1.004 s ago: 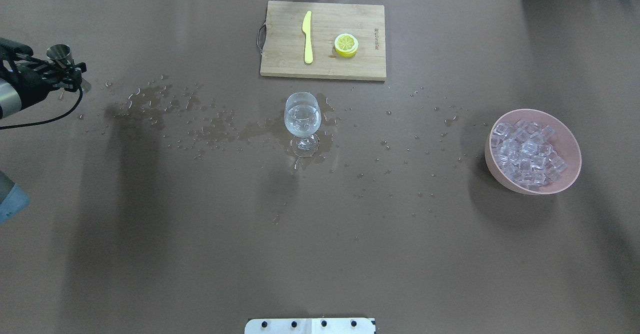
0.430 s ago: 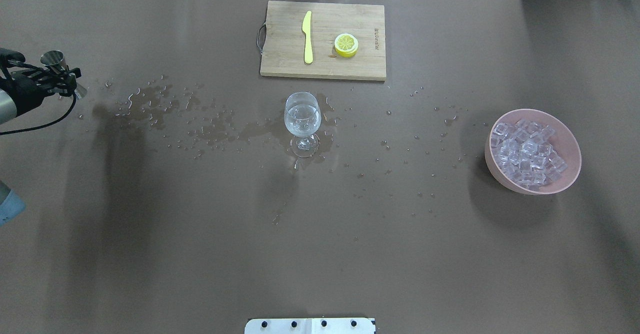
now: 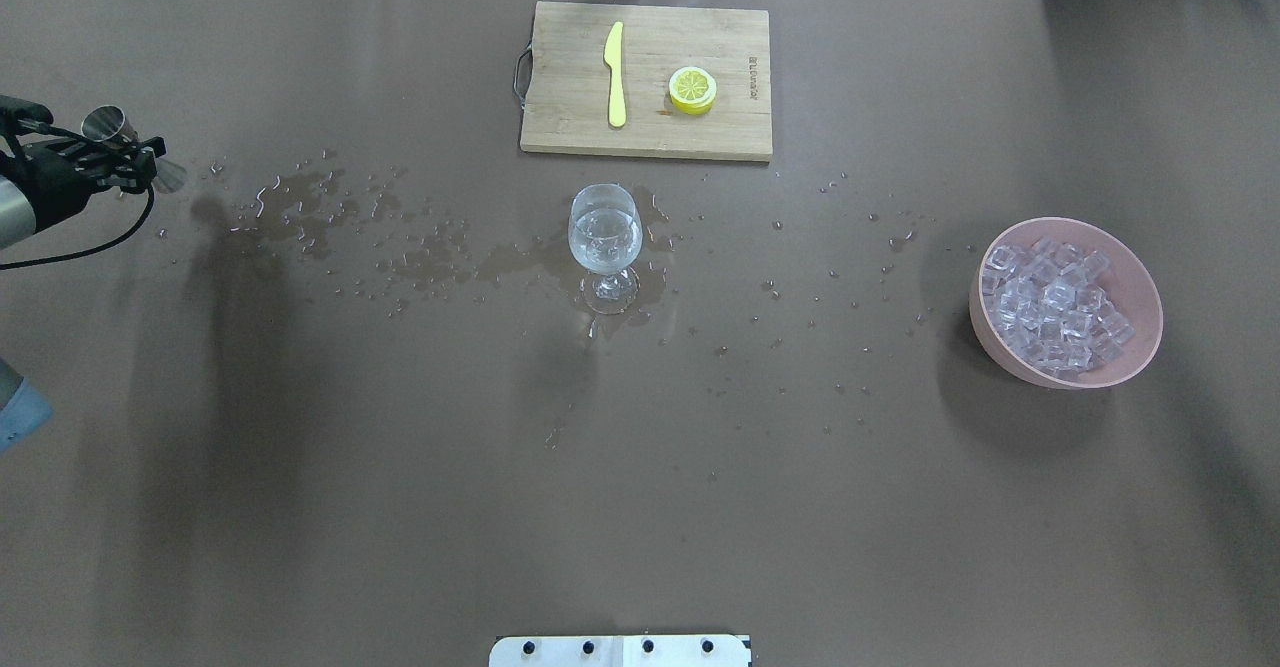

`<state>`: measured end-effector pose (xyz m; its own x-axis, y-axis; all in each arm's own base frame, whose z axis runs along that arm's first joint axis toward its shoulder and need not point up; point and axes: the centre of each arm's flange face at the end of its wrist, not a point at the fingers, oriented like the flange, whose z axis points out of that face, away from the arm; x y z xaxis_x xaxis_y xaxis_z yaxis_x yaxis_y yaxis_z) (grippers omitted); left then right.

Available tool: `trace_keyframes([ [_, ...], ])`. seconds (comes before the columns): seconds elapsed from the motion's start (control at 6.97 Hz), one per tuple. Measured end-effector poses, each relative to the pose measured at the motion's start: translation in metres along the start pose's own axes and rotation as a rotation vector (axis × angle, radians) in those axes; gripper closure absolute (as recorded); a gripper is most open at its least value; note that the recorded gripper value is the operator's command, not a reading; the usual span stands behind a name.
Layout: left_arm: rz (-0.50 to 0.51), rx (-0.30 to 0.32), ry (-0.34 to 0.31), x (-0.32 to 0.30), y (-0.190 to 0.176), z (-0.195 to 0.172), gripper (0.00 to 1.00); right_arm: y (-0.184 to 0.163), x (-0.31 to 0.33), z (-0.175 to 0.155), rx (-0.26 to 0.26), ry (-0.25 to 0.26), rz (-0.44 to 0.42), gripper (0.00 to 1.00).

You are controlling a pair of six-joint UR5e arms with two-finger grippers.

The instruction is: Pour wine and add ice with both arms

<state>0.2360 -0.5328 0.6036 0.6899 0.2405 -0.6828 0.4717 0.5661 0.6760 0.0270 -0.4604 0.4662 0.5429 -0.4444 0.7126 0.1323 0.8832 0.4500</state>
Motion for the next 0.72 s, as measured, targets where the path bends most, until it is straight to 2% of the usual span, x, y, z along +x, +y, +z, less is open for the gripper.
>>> trace_keyframes([
  [0.14,-0.001,-0.001,0.000,0.0001,-0.0001,0.0002,0.02,-0.0002,-0.0002,0.0001,0.000,0.000,0.000,0.00],
  [0.43,-0.005,-0.013,0.015,0.0016,-0.0008,-0.0014,0.02,-0.0003,-0.0002,0.0000,0.000,0.000,0.000,0.00],
  [0.72,-0.011,-0.039,0.061,0.0046,-0.0070,-0.0075,0.02,-0.0002,0.0000,-0.0002,0.000,0.000,0.000,0.00],
])
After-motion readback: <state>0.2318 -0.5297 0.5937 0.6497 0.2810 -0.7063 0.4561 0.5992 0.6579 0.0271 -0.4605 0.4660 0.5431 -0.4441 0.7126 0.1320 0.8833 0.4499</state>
